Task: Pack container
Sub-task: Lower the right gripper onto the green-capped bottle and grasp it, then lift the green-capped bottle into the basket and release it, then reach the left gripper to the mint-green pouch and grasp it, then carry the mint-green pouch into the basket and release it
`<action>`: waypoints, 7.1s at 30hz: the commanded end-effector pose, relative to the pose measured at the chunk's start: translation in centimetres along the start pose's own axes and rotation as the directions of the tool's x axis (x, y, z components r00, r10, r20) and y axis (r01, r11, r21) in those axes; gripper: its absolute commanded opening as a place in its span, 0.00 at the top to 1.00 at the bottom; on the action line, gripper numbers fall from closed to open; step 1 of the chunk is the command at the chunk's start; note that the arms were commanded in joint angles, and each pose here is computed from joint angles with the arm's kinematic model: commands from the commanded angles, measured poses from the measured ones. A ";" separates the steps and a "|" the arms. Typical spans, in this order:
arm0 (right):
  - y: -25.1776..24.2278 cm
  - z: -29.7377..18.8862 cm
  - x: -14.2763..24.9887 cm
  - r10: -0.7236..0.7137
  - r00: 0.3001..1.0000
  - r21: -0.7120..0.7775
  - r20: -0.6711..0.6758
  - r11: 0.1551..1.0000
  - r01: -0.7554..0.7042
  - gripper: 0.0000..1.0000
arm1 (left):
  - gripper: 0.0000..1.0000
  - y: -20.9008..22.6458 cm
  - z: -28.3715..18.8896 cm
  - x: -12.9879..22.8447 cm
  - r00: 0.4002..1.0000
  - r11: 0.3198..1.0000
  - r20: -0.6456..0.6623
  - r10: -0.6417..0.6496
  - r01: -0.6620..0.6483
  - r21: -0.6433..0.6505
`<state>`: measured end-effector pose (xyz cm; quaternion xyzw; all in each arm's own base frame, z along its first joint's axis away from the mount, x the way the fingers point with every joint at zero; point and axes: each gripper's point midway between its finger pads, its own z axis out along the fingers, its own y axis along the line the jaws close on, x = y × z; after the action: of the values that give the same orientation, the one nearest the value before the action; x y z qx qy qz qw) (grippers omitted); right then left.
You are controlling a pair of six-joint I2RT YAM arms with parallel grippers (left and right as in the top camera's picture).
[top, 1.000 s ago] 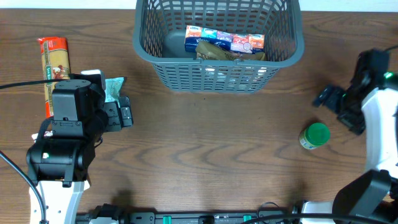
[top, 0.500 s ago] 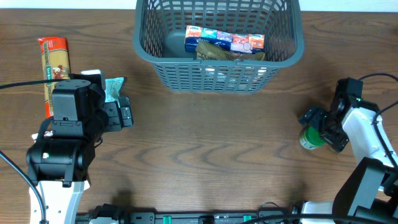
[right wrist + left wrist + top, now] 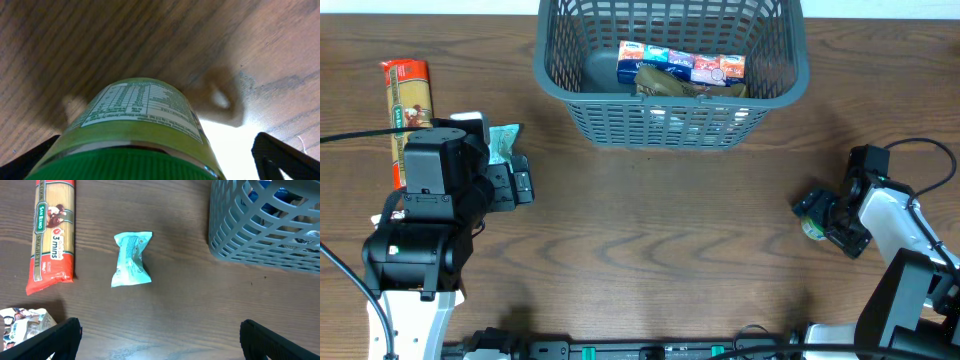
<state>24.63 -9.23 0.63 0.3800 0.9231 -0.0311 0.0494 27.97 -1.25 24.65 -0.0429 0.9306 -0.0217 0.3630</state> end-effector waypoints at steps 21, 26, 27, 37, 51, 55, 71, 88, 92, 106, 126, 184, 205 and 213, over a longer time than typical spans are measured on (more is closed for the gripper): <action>1.1 -1.2 -2.4 -0.018 0.996 -0.031 0.087 0.999 0.021 0.99 | 0.02 0.3 -0.4 -0.6 1.000 1.000 0.017 0.002 -0.002 -0.012; 3.5 -8.4 -7.9 -0.092 0.975 -0.075 0.201 0.991 0.108 0.99 | 0.02 0.3 -0.4 -0.6 1.000 1.000 0.018 0.002 -0.002 -0.012; 4.0 -10.6 -9.2 -0.108 0.965 -0.083 0.238 0.988 0.131 0.99 | 0.01 0.3 -0.4 -0.6 1.000 1.000 0.018 0.002 -0.002 -0.012; 8.4 -33.4 -14.9 -0.262 0.711 -0.110 0.652 0.896 0.431 0.99 | 0.02 0.3 -0.4 -0.6 1.000 1.000 0.017 0.002 -0.002 -0.012; 25.0 -40.8 -9.2 -0.520 0.122 0.162 0.845 0.467 0.869 0.99 | 0.01 0.3 -0.4 -0.6 1.000 1.000 0.017 0.002 -0.002 -0.012; 28.9 -36.2 -9.4 -0.575 0.148 0.137 0.804 0.422 0.896 0.99 | 0.02 0.3 -0.4 -0.6 1.000 1.000 0.017 0.002 -0.002 -0.012; 34.6 -16.5 -9.8 -0.786 0.292 0.018 0.545 0.359 0.933 0.99 | 0.01 0.3 -0.4 -0.6 1.000 1.000 0.017 0.002 -0.002 -0.012; 33.9 -10.1 -8.3 -0.861 0.323 -0.029 0.393 0.340 0.940 0.15 | 0.02 0.3 -0.4 -0.6 1.000 1.000 0.017 0.002 -0.002 -0.012; 34.5 -15.1 -8.5 -0.841 0.282 -0.001 0.462 0.318 0.948 0.01 | 0.02 0.3 -0.4 -0.6 1.000 1.000 0.017 0.002 -0.002 -0.012; 24.0 -43.8 -14.7 -0.307 0.403 -0.031 0.862 0.763 0.646 0.01 | 0.02 0.3 -0.5 -0.6 0.999 1.000 0.019 0.025 -0.025 -0.013; 6.2 -22.6 -16.2 -0.071 0.986 -0.150 0.151 0.984 0.094 0.01 | 0.02 5.7 -2.1 -8.9 0.967 0.977 -0.229 -0.116 0.070 -0.200; 6.0 -8.2 -13.1 -0.182 0.983 -0.086 -0.034 0.980 0.178 0.01 | 0.18 7.3 25.4 8.4 0.799 0.994 -0.602 0.003 -0.070 -0.087; 6.0 -8.2 -13.1 -0.207 0.978 -0.087 -0.032 0.975 0.204 0.01 | 0.94 6.8 20.0 1.2 0.879 0.987 -0.464 -0.110 0.041 -0.155; 6.0 -8.2 -13.1 -0.226 0.974 -0.088 -0.030 0.971 0.222 0.01 | 0.95 4.1 7.7 -11.9 0.981 0.981 -0.051 -0.189 0.185 -0.061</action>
<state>37.61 -13.51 10.10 0.2839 0.9578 0.0107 0.0430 41.37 4.95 19.40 -0.1246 0.9614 0.0083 0.2451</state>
